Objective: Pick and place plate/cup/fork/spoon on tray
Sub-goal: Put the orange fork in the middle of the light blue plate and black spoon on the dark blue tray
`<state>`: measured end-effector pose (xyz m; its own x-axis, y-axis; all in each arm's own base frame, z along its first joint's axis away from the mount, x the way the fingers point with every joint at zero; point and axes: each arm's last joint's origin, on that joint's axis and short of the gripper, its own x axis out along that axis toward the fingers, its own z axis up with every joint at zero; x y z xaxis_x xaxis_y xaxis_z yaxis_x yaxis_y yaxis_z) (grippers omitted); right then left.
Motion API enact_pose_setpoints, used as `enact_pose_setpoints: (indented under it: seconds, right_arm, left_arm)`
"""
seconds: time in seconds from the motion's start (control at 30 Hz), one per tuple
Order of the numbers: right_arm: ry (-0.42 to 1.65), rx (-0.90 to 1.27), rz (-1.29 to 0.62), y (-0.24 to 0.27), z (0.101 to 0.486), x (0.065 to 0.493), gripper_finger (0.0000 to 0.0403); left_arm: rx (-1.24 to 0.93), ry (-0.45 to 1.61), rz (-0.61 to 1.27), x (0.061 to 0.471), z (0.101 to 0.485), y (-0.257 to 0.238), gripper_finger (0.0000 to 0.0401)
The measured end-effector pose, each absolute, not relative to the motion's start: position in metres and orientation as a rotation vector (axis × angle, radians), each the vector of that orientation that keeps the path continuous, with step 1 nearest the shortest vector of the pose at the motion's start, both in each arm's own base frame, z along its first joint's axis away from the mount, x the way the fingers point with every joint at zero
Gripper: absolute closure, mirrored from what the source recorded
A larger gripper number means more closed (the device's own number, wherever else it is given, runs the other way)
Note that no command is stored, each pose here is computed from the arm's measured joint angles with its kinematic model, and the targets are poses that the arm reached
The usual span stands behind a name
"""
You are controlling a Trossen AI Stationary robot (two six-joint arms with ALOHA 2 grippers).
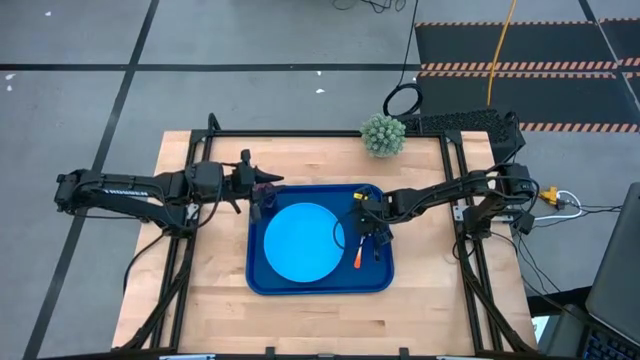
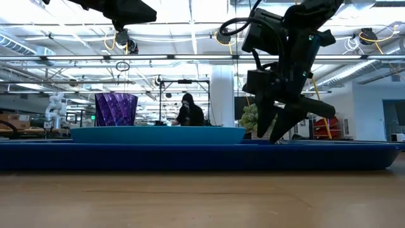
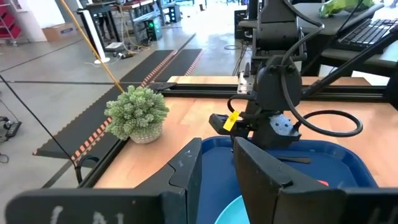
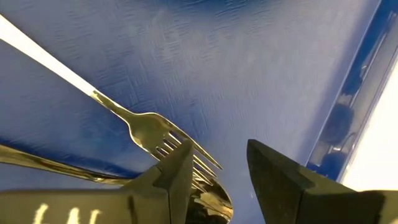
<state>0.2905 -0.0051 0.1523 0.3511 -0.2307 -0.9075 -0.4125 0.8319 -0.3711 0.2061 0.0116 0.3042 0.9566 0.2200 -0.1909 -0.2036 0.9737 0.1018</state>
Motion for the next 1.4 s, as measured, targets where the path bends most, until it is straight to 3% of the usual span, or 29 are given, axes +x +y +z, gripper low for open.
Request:
enact_pose_setpoints:
  seconds: [0.63,1.4]
  right_arm:
    - [1.249,-0.61,0.108,-0.018,0.152,0.289,0.0257]
    - [1.136,-0.625,0.074,-0.02,0.144,0.292,0.0258]
  left_arm:
    - [0.083,0.22,0.215,0.206,0.303,0.012,0.0304]
    - [0.085,0.236,0.214,0.206,0.301,0.012,0.0304]
